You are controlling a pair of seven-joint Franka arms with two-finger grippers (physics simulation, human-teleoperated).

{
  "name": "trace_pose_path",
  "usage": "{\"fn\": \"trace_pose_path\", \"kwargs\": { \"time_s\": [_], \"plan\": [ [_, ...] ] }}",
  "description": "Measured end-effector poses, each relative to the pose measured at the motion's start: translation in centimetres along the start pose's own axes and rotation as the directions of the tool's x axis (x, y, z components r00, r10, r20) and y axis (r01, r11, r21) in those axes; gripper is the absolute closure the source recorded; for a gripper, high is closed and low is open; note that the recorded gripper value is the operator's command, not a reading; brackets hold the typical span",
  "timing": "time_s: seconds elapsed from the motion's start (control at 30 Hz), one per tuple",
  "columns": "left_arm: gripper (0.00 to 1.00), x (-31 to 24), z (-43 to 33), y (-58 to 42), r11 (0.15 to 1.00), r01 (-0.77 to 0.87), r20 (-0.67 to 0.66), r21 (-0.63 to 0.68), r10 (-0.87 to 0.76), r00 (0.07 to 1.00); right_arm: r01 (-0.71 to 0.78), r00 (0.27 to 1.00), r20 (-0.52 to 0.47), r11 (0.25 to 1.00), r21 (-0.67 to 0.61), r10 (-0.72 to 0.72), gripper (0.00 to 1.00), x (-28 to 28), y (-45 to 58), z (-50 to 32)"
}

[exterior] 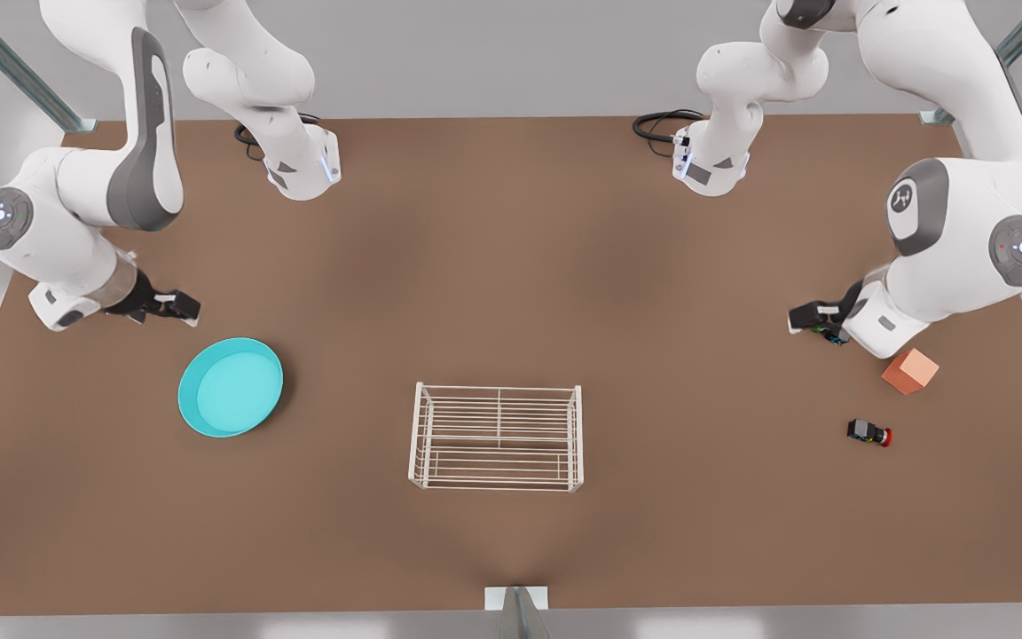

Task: Place the plate on the shelf with right arm and place the red button switch in the plate with left arm

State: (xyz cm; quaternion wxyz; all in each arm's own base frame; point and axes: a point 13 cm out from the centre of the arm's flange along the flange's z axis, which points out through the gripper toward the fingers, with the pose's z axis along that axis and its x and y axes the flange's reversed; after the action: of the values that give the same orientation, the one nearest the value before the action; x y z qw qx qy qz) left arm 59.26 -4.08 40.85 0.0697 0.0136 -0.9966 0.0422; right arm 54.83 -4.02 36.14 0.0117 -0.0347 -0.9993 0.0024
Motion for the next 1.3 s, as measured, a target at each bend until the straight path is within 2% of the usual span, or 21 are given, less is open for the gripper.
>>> {"fn": "trace_pose_path", "kwargs": {
  "time_s": [0.1, 0.23, 0.43, 0.53, 0.67, 0.93, 1.07, 1.3],
  "plan": [
    [0.00, -1.1, -0.3, -0.5, 1.000, -0.017, 0.034, -0.008, 0.018, 0.999, -0.005, 0.999, 0.044, 1.000, 0.003, 0.004, 0.00, -1.4, -0.3, -0.5],
    [0.00, -1.7, 3.6, 0.1, 0.999, 0.016, -0.012, -0.048, -0.016, 1.000, 0.009, 1.000, 0.006, 1.000, 0.015, -0.009, 0.00, -2.9, -0.8, 1.4],
    [0.00, -6.2, 9.0, 5.3, 0.948, 0.314, 0.018, -0.059, -0.313, 0.950, -0.055, 0.994, -0.099, 0.998, 0.013, 0.056, 0.00, -4.1, -9.7, 10.3],
    [0.00, -8.2, 12.5, 8.0, 0.870, 0.489, 0.028, -0.052, -0.489, 0.872, -0.043, 0.993, -0.115, 0.999, -0.017, 0.040, 0.00, -4.8, -11.1, 14.3],
    [0.00, -9.5, 17.0, 16.1, 0.700, 0.713, 0.038, -0.040, -0.712, 0.701, -0.019, 0.994, -0.110, 0.996, -0.083, 0.010, 0.00, -6.7, -11.4, 19.1],
    [0.00, -12.3, 25.1, 20.7, 0.479, 0.878, 0.082, 0.003, -0.875, 0.477, 0.019, 0.995, -0.094, 0.992, -0.129, -0.032, 0.04, -8.3, -12.0, 23.8],
    [0.00, -12.0, 28.7, 23.5, 0.415, 0.910, 0.089, 0.018, -0.907, 0.412, 0.032, 0.992, -0.118, 0.989, -0.147, -0.050, 0.09, -7.7, -12.1, 26.3],
    [0.00, -13.7, 29.8, 24.3, 0.398, 0.915, 0.142, 0.064, -0.912, 0.386, 0.044, 0.988, -0.137, 0.983, -0.177, -0.069, 0.26, -6.7, -12.8, 28.7]
  ]
}}
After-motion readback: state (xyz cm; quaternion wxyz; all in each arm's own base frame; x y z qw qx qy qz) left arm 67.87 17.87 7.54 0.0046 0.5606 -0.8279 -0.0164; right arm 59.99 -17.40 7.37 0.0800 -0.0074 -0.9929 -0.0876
